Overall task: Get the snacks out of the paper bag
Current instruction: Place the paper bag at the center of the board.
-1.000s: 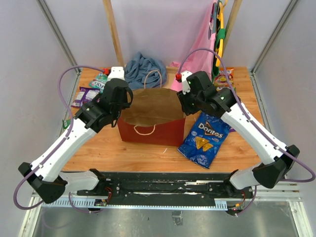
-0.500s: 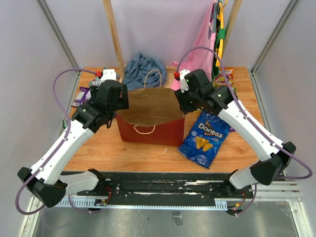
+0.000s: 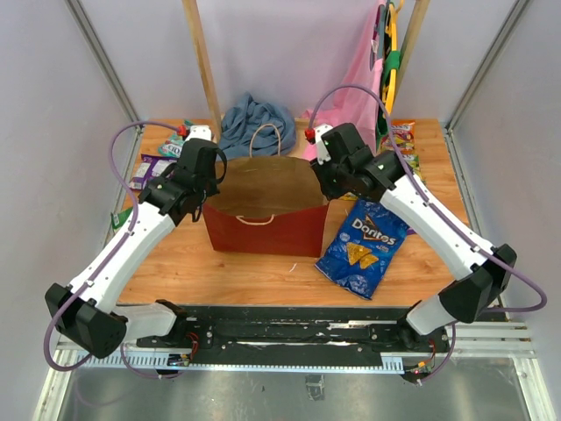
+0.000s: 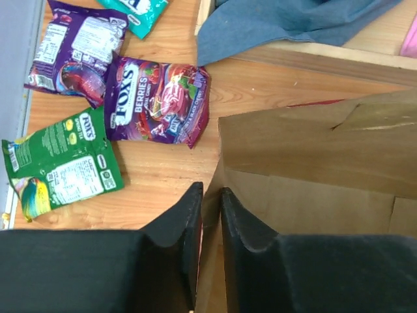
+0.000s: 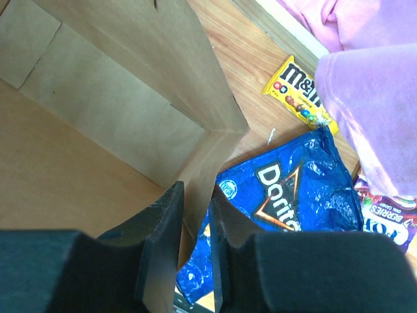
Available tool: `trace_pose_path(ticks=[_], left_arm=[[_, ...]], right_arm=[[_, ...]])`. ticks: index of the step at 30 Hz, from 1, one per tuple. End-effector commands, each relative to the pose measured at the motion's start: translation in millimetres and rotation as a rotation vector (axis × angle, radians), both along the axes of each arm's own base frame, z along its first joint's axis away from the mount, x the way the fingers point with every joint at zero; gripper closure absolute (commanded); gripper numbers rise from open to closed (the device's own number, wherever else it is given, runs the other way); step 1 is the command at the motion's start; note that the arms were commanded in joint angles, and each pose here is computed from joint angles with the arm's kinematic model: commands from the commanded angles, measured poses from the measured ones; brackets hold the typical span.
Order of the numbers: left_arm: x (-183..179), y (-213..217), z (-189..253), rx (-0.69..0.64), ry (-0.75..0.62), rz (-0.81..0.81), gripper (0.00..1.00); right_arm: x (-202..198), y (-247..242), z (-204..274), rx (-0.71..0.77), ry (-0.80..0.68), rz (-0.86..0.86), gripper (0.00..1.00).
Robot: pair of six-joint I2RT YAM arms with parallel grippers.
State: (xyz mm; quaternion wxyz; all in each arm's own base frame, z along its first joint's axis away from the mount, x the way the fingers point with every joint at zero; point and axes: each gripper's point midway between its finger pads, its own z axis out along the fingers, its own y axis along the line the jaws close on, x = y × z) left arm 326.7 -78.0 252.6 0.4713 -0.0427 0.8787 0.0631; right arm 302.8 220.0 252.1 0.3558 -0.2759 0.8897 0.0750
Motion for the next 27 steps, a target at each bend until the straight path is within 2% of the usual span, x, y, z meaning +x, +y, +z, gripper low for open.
trace_pose_path(ticks=[1, 4, 6, 22, 27], left_arm=[[9, -8, 10, -0.033, -0.049, -0.034, 0.82], [14, -10, 9, -0.032, -0.053, -0.036, 0.91], [18, -11, 8, -0.037, -0.056, -0.038, 0.94], [73, -26, 21, -0.055, -0.095, 0.001, 0.95], [79, -25, 31, -0.056, -0.131, 0.021, 0.89]], right_arm=[[20, -2, 4, -0.01, -0.047, -0.043, 0.81], [29, -1, 5, -0.017, -0.06, -0.058, 0.85], [35, -1, 7, -0.018, -0.069, -0.069, 0.86], [82, -11, 26, 0.014, -0.115, -0.128, 0.85], [91, -9, 36, 0.05, -0.136, -0.13, 0.83]])
